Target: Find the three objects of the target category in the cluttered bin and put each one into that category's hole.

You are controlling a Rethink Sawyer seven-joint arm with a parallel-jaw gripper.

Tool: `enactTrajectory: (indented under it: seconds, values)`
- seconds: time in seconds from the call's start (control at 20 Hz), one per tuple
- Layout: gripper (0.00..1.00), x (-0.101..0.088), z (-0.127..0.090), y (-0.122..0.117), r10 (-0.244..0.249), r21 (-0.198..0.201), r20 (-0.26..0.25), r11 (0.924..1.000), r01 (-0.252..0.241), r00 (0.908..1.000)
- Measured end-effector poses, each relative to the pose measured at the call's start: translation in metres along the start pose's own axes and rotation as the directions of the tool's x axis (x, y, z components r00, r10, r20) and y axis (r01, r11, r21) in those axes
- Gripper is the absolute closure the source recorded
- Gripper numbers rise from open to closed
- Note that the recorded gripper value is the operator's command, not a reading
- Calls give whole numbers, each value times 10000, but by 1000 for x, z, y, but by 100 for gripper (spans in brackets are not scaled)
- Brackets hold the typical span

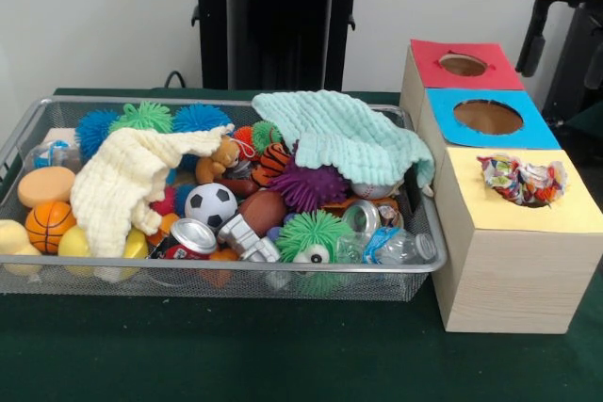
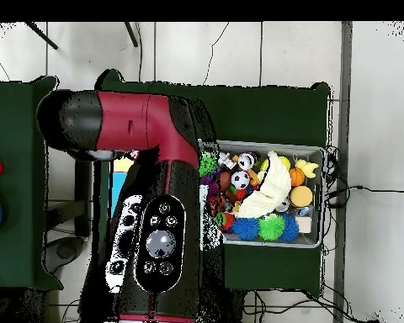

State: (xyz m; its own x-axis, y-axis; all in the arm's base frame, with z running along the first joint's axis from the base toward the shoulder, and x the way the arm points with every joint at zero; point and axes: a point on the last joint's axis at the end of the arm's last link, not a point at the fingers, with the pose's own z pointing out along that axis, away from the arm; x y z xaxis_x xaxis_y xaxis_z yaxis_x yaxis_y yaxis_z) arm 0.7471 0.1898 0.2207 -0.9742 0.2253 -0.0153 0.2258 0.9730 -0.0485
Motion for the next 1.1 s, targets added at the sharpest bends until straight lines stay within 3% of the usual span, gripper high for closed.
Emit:
enactTrajectory:
  seconds: [0.45, 0.5, 1.1]
  values:
    - [0, 5, 6, -2, 24, 41, -152, 10000, -23, 9999]
    - [100, 5, 6, -2, 26, 45, -166, 10000, -25, 9999]
    - [100, 7, 11, -5, 54, 78, -157, 10000, -53, 9999]
